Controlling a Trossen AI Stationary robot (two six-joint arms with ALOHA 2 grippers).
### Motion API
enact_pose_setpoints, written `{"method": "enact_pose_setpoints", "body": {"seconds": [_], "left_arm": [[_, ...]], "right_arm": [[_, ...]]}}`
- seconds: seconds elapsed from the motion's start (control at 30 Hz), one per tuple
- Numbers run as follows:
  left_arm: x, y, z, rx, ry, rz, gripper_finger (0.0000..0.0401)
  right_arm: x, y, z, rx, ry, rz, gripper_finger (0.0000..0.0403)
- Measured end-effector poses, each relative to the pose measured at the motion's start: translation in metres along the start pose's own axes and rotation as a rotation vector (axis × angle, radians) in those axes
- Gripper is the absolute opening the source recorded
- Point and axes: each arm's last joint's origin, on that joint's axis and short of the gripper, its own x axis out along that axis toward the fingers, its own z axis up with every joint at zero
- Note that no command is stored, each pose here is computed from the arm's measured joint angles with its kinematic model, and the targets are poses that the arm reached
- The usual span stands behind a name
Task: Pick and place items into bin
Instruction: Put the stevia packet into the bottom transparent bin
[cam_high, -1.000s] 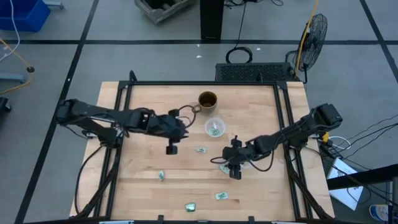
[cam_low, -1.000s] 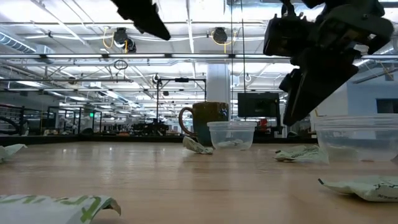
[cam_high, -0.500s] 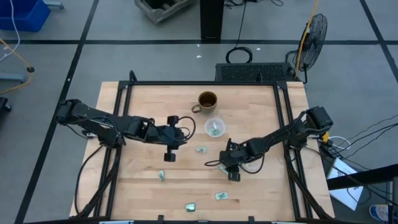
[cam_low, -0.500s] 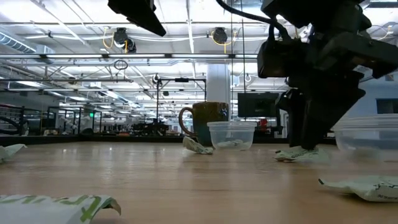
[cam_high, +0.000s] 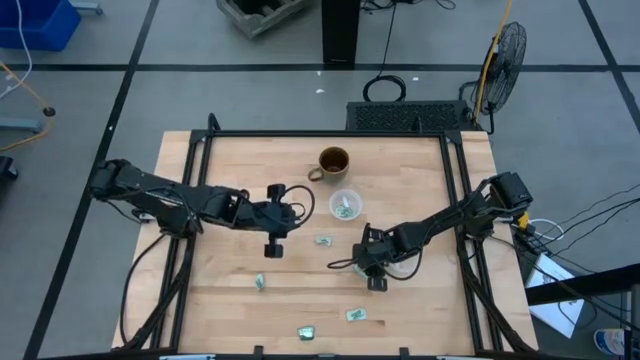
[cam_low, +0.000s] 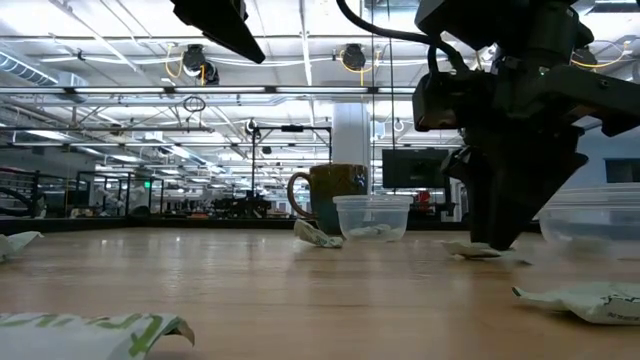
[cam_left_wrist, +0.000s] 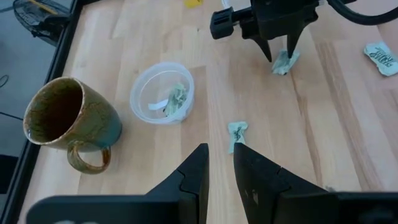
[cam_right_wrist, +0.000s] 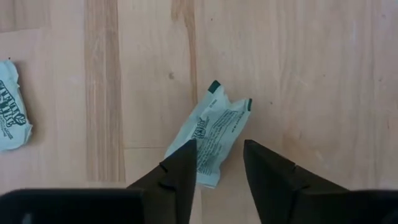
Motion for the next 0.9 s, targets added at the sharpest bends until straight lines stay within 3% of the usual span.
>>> {"method": "enact_pose_setpoints", "body": {"seconds": [0.4,0.63,0.77,0.9], "left_arm": [[0.0,0.0,0.0,-0.001,0.0,0.008,0.0081],[0.0,0.0,0.0,-0.001,0.0,0.008,0.0081],[0.0,0.0,-0.001,0.001,0.008,0.008,0.0081],[0.0,0.0,-0.003,0.008,0.034,0.007,0.0081]], "right_arm": [[0.0,0.002,0.004,-0.077,-0.046,0.012,0.0006],[-0.015,0.004,0.008,-0.073,-0.103,0.032,0.0003],[-0.045,0.007,0.01,-0.079,-0.202,0.045,0.0003],[-0.084,0.011,-0.002,-0.086,-0.27,-0.05,0.0001]]}}
